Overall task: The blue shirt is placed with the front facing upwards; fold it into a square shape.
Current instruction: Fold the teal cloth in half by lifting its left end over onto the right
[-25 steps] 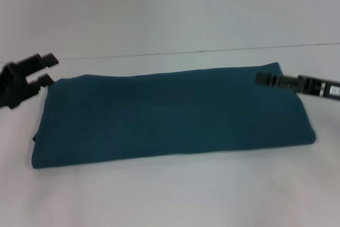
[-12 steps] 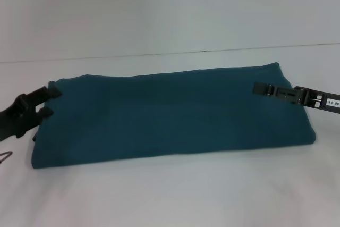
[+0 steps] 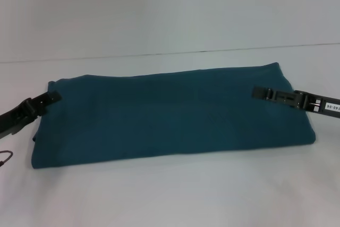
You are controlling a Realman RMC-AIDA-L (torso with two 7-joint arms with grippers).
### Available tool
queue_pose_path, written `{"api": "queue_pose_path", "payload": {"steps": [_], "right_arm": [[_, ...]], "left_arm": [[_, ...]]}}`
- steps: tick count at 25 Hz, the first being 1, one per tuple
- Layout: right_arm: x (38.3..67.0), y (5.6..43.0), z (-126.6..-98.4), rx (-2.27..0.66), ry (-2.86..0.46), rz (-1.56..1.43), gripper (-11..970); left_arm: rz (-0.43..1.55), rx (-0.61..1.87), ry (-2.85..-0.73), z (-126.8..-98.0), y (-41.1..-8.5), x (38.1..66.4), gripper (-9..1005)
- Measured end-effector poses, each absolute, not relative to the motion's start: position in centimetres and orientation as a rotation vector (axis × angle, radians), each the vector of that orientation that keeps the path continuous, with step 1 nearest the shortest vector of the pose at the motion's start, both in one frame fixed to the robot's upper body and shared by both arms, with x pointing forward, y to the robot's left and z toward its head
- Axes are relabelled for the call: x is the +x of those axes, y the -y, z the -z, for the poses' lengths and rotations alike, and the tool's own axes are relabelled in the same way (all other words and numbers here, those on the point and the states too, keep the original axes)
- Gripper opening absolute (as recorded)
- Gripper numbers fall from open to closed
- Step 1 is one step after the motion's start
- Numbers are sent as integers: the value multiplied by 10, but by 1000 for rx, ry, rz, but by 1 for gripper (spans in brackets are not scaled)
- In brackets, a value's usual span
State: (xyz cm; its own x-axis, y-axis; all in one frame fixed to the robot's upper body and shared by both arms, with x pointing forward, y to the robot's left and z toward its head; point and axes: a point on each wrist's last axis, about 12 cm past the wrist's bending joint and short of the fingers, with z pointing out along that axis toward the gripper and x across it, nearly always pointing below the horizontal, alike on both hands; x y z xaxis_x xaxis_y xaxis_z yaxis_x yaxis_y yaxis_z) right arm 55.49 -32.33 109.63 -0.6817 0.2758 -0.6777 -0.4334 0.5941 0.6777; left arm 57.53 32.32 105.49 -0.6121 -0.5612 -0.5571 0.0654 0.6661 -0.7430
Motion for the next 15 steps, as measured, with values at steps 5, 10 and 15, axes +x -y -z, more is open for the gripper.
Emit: {"api": "queue_pose_path", "payload": {"steps": [5, 10, 15], "right_arm": [[553, 327, -1094, -110, -2031, -1128, 916], [552, 328, -1094, -100, -2027, -1127, 916], [552, 329, -1094, -93, -2025, -1129, 916]], "left_arm": [[913, -384, -2059, -1053, -328, 576, 665], [901, -445, -2074, -1046, -325, 577, 663], [895, -466, -2079, -1043, -322, 578, 663]]}}
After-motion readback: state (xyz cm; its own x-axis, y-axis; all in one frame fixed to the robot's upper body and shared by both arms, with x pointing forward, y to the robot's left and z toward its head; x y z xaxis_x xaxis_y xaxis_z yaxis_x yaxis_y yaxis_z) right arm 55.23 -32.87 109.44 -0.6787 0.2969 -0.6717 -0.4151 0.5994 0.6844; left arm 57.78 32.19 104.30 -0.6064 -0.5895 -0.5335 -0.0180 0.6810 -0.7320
